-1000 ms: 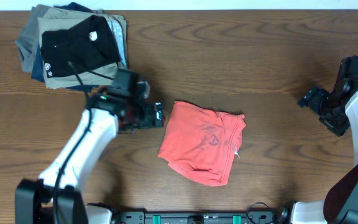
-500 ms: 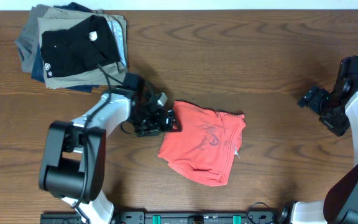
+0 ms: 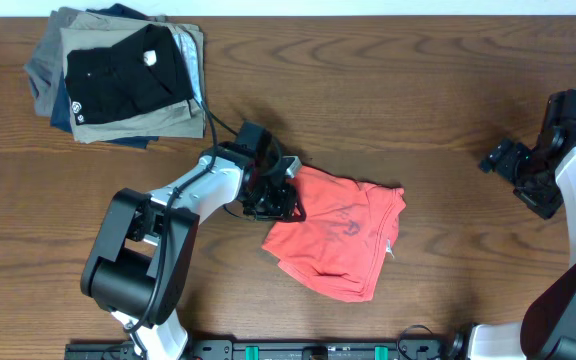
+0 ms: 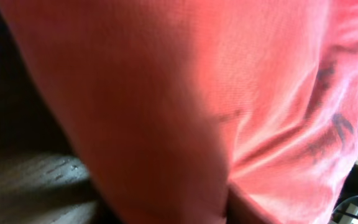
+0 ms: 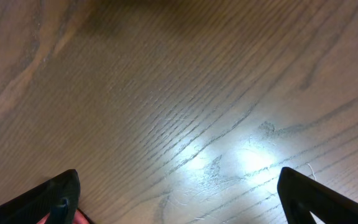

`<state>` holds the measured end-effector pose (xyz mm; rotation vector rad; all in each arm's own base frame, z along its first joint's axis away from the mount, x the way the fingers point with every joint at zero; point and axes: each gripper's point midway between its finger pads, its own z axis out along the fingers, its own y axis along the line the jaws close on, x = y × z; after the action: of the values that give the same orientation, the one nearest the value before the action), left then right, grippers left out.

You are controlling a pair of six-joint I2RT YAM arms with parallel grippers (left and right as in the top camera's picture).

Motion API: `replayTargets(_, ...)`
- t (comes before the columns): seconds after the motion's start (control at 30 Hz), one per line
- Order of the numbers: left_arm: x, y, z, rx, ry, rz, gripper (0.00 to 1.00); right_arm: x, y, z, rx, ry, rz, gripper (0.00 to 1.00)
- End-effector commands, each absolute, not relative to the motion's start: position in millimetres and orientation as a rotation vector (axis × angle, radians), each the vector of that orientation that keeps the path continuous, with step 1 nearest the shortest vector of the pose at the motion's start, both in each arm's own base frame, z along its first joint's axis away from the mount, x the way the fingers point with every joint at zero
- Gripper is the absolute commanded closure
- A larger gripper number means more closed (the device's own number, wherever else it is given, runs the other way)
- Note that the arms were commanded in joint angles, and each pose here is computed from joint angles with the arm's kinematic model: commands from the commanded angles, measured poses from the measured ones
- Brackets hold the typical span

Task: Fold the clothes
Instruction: 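Grasp the folded red shirt's left side with the left gripper, then carry the red shirt with the left gripper onto the clothes stack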

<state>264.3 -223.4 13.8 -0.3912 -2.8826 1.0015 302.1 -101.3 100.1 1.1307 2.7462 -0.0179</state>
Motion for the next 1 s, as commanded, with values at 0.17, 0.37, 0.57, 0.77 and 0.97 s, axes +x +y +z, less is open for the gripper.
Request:
replayTargets(0.17, 270, -217, 7, -0.329, -2.916, 0.926, 0.94, 305, -104, 105, 1.119, 2.731, -0.022, 0.01)
replayTargets(0.37, 297, -183, 17, -0.332, -3.05, 0.573, 0.94, 305, -104, 105, 1.119, 2.731, -0.022, 0.01)
replayTargets(0.57, 364, -139, 61, -0.37, -3.281, 0.174, 0.94, 305, -104, 105, 1.119, 2.731, -0.022, 0.01)
replayTargets(0.77, 427, -118, 97, -0.443, -3.502, 0.105, 0.94, 305, -104, 106, 1.119, 2.731, -0.022, 0.01)
replayTargets(0.97, 467, -82, 113, -0.392, -3.66, -0.09, 0.94, 305, -104, 105, 1.119, 2.731, -0.022, 0.01)
